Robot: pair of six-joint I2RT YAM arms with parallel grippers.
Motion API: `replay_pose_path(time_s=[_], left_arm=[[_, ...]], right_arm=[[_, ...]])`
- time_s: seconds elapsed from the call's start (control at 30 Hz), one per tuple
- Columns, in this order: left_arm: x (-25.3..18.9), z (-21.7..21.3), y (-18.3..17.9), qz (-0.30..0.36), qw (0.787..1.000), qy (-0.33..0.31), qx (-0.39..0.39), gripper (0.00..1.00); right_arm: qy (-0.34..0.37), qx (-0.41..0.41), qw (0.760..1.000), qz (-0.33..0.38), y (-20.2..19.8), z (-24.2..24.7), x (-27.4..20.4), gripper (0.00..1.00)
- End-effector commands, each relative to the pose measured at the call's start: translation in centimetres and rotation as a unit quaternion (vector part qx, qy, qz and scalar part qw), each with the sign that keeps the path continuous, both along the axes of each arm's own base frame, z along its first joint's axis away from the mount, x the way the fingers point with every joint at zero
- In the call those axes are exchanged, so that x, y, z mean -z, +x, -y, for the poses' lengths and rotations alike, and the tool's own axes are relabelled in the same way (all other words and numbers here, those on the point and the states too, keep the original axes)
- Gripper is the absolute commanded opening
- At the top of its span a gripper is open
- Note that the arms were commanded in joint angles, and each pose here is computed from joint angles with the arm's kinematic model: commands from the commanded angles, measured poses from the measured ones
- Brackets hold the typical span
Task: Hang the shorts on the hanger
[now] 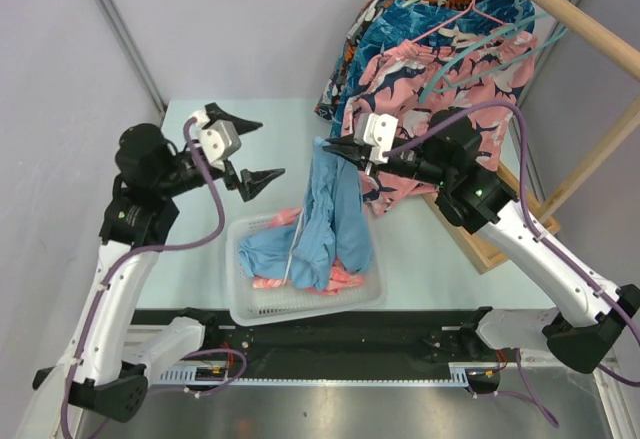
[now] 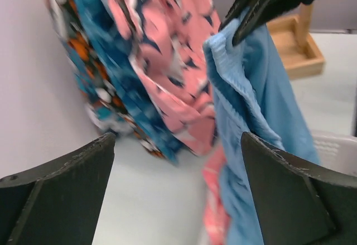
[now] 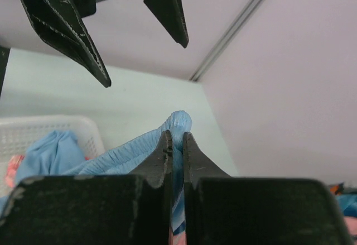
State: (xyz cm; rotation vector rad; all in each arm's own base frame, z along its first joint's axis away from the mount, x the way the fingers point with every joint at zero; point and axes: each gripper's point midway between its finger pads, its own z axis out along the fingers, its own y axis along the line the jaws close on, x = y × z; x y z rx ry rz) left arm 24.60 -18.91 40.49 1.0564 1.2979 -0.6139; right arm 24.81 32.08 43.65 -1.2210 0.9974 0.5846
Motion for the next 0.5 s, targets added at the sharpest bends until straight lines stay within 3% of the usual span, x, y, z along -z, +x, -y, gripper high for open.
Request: replay_pose_path(time_s=[0.0, 0.2, 0.47], left_arm=[[-6.6, -0.4, -0.3, 0.159, 0.987, -0.006, -0.013, 1.00], [-8.6, 2.8, -2.8, 0.010, 0.993, -0.065, 0.097, 0.98], [-9.7, 4.2, -6.6, -0.032, 0.981, -0.087, 0.170, 0.92]], right_arm=[[0.123, -0.013, 0.981, 0.150, -3.6, 1.7, -10.3, 0.00], [0.130, -0.042, 0.969, 0.204, -6.3, 1.2, -11.8, 0.00], [0.146, -0.029, 0.962, 0.227, -6.2, 0.7, -12.7, 0.00]])
